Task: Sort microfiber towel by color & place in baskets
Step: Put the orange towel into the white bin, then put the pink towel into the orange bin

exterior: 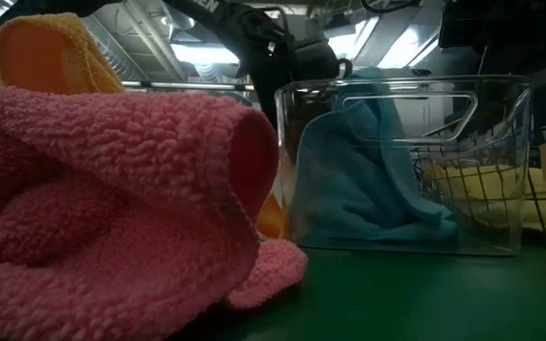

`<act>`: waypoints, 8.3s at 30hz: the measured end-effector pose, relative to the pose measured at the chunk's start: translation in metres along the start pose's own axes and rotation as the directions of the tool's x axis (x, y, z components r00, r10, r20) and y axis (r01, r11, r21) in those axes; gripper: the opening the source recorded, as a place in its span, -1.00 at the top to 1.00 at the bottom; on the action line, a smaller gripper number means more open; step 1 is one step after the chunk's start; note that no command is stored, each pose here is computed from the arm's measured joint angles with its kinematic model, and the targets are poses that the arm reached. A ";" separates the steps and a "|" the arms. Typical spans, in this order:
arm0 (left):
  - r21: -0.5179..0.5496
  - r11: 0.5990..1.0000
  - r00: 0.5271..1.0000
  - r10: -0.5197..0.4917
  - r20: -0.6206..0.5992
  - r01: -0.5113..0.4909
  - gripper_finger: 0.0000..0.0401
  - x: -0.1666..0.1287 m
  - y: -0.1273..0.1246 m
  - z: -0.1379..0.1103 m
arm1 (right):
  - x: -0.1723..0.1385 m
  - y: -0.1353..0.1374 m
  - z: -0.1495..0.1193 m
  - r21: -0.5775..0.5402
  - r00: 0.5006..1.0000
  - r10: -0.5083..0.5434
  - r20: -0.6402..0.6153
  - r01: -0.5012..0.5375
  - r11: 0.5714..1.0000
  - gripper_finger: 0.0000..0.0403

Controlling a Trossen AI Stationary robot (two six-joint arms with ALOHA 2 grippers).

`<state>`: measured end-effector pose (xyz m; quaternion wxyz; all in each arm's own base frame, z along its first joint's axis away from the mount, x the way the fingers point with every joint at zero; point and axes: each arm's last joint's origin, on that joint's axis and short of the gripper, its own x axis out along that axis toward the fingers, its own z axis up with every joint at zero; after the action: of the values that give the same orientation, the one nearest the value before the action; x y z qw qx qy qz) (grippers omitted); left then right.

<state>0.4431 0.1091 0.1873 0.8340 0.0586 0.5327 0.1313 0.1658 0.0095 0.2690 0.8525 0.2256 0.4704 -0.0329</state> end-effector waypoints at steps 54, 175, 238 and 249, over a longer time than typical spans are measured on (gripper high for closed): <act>0.020 0.997 0.863 -0.070 0.500 0.069 0.35 -0.057 -0.027 0.063 | 0.000 0.000 0.000 0.000 1.000 0.000 0.000 0.000 1.000 0.09; 0.034 0.987 0.911 -0.131 -0.390 0.156 0.38 -0.073 -0.063 -0.030 | 0.000 0.000 0.000 -0.026 1.000 0.000 0.001 0.000 1.000 0.09; 0.105 0.994 0.946 -0.056 0.320 0.024 1.00 -0.217 -0.061 0.068 | -0.019 0.025 0.052 -0.384 0.793 0.167 0.586 0.090 0.919 0.09; 0.128 0.989 0.848 -0.129 0.514 0.073 1.00 -0.226 -0.062 0.087 | -0.024 0.028 0.058 -0.427 0.742 0.194 0.641 0.135 0.894 0.09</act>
<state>0.4417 -0.0106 0.4070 0.9486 0.1067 0.2953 0.0387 0.2053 0.0065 0.3247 0.9922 0.0041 0.1237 0.0113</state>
